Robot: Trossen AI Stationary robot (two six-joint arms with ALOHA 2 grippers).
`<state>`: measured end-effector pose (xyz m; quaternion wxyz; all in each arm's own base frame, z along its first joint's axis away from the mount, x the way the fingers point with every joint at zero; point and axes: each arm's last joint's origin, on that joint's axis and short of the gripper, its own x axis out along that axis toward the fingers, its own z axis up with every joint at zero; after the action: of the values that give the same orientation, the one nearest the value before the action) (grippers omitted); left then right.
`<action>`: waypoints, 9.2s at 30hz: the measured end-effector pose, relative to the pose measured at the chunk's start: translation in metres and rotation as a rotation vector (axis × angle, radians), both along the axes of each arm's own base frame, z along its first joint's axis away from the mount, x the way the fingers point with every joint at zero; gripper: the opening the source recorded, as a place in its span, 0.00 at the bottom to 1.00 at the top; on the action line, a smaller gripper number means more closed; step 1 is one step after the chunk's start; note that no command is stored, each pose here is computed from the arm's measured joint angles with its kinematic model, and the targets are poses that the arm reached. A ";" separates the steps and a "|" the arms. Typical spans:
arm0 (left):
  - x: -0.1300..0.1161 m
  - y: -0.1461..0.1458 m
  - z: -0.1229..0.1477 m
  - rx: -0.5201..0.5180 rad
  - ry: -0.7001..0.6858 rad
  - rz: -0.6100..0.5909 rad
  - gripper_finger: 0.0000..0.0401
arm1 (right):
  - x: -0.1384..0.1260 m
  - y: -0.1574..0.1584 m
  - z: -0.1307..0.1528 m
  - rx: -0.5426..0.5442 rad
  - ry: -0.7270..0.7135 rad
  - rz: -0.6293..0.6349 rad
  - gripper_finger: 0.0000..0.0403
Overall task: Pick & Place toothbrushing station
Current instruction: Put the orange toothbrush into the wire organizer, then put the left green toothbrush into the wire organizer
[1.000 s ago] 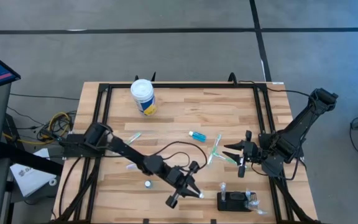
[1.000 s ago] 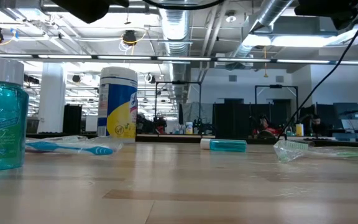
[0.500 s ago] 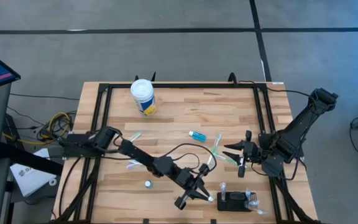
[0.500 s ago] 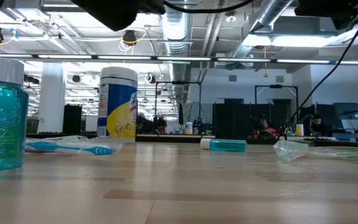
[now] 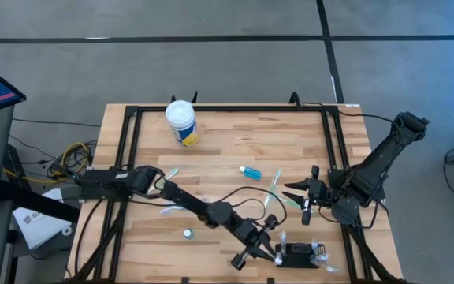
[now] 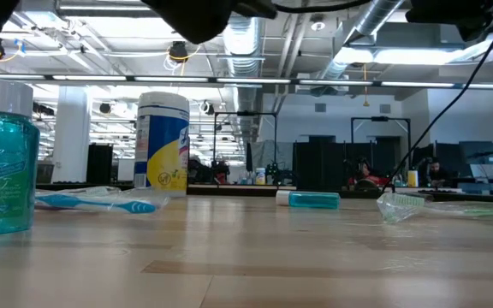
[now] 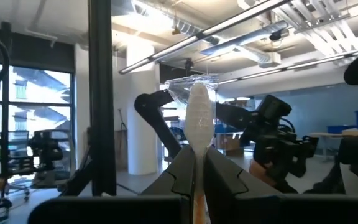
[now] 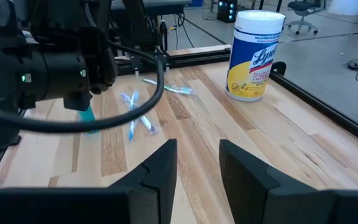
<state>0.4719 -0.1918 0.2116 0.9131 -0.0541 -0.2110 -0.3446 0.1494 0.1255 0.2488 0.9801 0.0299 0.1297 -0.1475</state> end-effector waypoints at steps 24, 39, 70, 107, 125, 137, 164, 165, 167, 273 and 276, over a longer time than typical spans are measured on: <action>0.020 0.005 0.011 0.079 0.043 0.092 0.02 | 0.006 -0.008 -0.001 -0.007 0.007 -0.052 0.27; 0.033 -0.013 -0.004 0.060 0.064 0.108 0.02 | 0.006 -0.008 -0.001 -0.010 0.009 -0.052 0.27; 0.048 -0.016 -0.030 0.141 0.235 0.087 0.03 | 0.005 -0.008 -0.002 -0.015 0.023 -0.042 0.27; 0.046 -0.017 -0.027 0.138 0.207 0.069 0.05 | 0.006 -0.008 -0.002 -0.014 0.022 -0.042 0.27; 0.045 -0.019 -0.027 0.163 0.186 0.054 0.25 | 0.006 -0.008 -0.002 -0.013 0.022 -0.042 0.27; 0.045 -0.017 -0.018 0.154 0.168 0.061 0.26 | 0.005 -0.008 -0.002 -0.014 0.022 -0.042 0.27; 0.036 -0.023 0.001 0.260 0.247 -0.015 0.26 | 0.005 -0.009 -0.002 -0.017 0.026 -0.042 0.27; 0.036 -0.024 0.002 0.257 0.237 -0.016 0.26 | 0.005 -0.009 -0.002 -0.017 0.026 -0.042 0.27; 0.036 -0.024 0.005 0.243 0.205 -0.015 0.26 | 0.005 -0.009 -0.002 -0.017 0.026 -0.042 0.27; 0.029 0.006 0.015 0.260 0.123 -0.043 0.24 | 0.003 0.049 -0.019 0.251 0.169 0.508 0.27; 0.030 0.010 0.014 0.263 0.131 -0.044 0.24 | 0.004 0.046 -0.021 0.233 0.192 0.492 0.27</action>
<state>0.5024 -0.1820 0.2255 0.9163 0.0393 -0.1027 -0.3851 0.1533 0.1720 0.2273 0.9596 0.0960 0.2413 0.1082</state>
